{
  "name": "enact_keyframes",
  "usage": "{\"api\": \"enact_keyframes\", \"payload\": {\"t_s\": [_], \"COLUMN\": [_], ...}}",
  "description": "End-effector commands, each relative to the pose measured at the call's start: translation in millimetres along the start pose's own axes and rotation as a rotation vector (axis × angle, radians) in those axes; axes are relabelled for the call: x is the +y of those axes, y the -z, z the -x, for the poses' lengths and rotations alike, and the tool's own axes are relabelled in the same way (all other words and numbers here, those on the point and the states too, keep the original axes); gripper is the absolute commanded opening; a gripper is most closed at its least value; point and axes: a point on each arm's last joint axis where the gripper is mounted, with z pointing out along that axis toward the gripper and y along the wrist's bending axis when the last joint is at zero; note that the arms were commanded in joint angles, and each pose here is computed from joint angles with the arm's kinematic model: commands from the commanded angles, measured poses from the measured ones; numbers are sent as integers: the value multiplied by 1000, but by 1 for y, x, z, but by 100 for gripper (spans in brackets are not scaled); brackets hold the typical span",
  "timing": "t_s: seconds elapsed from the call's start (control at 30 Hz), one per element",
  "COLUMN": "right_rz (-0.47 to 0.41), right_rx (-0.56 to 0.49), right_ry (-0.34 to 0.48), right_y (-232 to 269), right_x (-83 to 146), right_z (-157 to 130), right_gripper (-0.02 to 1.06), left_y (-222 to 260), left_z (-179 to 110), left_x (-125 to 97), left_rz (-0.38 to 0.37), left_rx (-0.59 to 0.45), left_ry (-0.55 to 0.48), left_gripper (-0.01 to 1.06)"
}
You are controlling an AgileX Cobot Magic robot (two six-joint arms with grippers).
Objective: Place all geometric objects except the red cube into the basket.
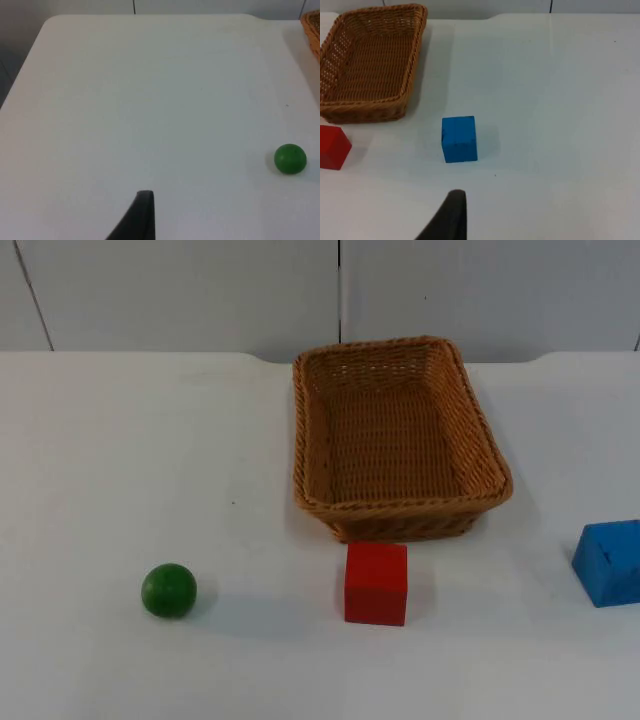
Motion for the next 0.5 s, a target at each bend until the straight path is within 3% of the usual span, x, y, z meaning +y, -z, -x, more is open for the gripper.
{"api": "enact_keyframes", "payload": {"t_s": [0.0,0.2,0.47], "right_rz": [-8,-8,-8], "right_rx": [-32,-46,0], "right_ry": [2,3,7], "right_y": [5,8,-34], "right_x": [0,0,1], "right_z": [4,39,94], "right_gripper": [105,105,105], "left_y": [1,9,-24], "left_z": [0,26,68], "left_x": [-1,-5,-5], "left_rz": [-14,-51,-47], "left_rx": [0,-18,157], "left_ry": [3,31,44], "left_gripper": [105,105,105]}}
